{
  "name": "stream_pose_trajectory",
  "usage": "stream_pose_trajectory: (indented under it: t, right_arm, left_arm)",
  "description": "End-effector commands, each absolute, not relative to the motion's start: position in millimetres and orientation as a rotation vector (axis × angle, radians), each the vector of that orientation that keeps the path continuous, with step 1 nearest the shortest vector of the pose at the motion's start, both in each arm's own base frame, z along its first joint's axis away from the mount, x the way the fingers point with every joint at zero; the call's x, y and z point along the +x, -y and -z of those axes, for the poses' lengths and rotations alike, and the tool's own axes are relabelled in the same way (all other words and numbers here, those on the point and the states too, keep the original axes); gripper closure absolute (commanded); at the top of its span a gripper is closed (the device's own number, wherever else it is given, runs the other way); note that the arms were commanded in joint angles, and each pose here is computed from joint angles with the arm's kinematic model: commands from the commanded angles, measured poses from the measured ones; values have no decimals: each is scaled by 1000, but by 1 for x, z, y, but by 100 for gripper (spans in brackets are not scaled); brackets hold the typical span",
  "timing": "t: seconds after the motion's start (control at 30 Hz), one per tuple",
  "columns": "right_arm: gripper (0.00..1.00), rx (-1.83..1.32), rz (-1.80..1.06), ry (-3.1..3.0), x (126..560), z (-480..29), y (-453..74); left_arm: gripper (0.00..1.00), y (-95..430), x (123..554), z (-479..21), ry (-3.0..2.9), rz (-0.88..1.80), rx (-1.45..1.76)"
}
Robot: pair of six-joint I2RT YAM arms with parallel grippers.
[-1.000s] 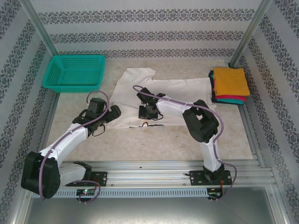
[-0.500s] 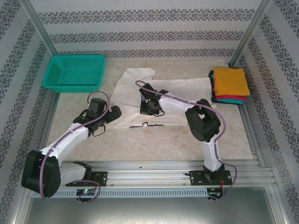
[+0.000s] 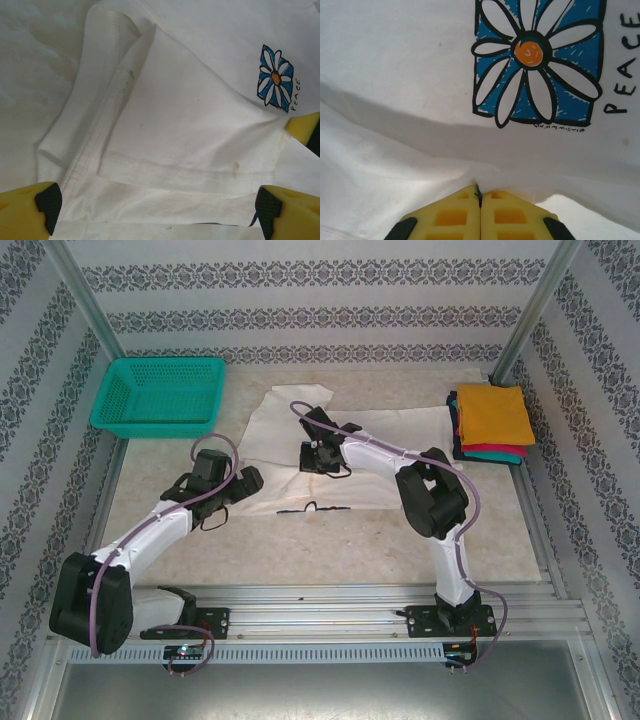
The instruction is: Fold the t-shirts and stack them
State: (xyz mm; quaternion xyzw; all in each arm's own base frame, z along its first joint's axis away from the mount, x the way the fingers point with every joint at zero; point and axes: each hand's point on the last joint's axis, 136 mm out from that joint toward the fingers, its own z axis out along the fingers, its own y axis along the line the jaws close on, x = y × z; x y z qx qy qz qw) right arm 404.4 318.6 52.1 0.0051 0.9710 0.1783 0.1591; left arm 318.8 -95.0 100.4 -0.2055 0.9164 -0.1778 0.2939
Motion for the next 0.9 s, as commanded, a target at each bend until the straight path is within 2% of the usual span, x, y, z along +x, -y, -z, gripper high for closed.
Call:
stream_pose_trajectory:
  t: [0.0, 0.07, 0.23, 0.37, 0.5, 0.57, 0.7, 0.87]
  right_arm:
    - [80, -24, -519, -2754, 411, -59, -320]
    - [66, -22, -515, -2738, 409, -66, -316]
    - [50, -4, -465, -2664, 401, -89, -291]
    - [48, 100, -432, -2630, 399, -93, -255]
    - [52, 261, -406, -2639, 397, -85, -206]
    - [53, 353, -434, -2649, 394, -80, -186]
    - [54, 471, -519, -2659, 385, -69, -169]
    - [53, 509, -671, -2669, 381, -63, -185]
  left_arm:
    - [0, 99, 325, -101, -2433, 499, -517]
    - [0, 101, 329, -102, -2427, 517, -512]
    - [0, 118, 343, -105, -2414, 609, -502]
    - [6, 139, 361, -106, -2399, 697, -494]
    - [22, 168, 386, -100, -2398, 796, -471]
    - [27, 178, 397, -93, -2407, 834, -483]
    - [31, 180, 414, -76, -2410, 823, -527]
    - [30, 178, 426, -56, -2445, 768, -557]
